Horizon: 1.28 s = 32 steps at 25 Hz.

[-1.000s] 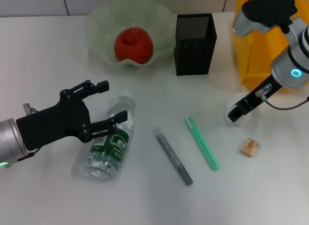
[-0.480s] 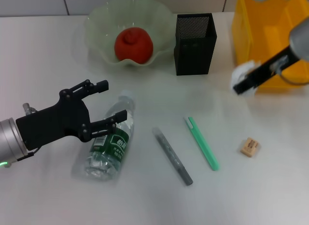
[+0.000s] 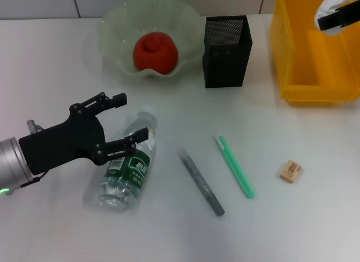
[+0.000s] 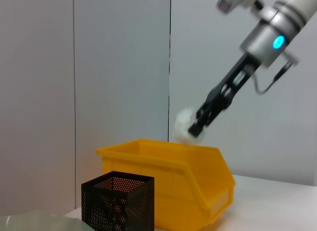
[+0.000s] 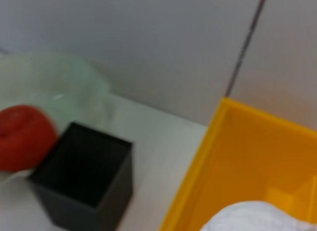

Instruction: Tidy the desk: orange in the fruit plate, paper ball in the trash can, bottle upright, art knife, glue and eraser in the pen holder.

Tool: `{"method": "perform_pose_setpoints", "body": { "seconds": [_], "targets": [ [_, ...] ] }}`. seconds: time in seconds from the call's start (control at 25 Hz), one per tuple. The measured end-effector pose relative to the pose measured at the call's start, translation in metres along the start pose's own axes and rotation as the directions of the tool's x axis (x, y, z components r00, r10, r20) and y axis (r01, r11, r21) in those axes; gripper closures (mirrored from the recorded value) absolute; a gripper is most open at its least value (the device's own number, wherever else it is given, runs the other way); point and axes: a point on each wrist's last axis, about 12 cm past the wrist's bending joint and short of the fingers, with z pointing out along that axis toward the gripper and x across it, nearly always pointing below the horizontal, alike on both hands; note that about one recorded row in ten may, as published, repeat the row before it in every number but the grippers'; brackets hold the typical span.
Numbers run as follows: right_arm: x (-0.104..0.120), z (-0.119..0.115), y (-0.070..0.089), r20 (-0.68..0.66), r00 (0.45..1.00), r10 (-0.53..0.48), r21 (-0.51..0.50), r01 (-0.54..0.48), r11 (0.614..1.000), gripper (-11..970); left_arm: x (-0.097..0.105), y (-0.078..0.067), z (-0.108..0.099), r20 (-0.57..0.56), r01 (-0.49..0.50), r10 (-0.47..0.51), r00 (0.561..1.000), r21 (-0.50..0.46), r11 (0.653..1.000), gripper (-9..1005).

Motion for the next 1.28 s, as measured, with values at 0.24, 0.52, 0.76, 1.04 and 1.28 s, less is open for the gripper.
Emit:
{"method": "perform_pose_setpoints", "body": {
  "seconds": [0.24, 0.52, 0.76, 1.04, 1.28],
  "targets": [
    [0.008, 0.034, -0.014, -0.022, 0.998, 0.054, 0.036, -0.053, 0.998, 434, -0.001, 0.000, 0.000, 0.004, -0.002, 0.002, 1.000, 0.004, 1.000, 140],
    [0.010, 0.036, -0.017, -0.014, 0.997, 0.071, 0.042, -0.070, 0.997, 400, -0.002, 0.002, 0.000, 0.007, 0.007, -0.007, 1.000, -0.004, 1.000, 140],
    [0.014, 0.019, -0.019, 0.077, 0.994, 0.083, 0.007, -0.084, 0.996, 186, -0.005, 0.003, -0.001, 0.020, 0.018, -0.018, 1.000, -0.003, 1.000, 139],
    [0.064, -0.015, 0.004, 0.386, 0.923, 0.000, -0.278, 0.116, 0.953, 122, -0.031, 0.015, -0.019, -0.034, 0.175, -0.176, 0.984, -0.045, 0.984, 140],
    [0.146, 0.000, 0.011, 0.604, 0.797, 0.013, -0.399, 0.288, 0.871, 123, -0.059, 0.013, -0.014, -0.165, 0.245, -0.277, 0.947, -0.193, 0.950, 139]
  ]
}}
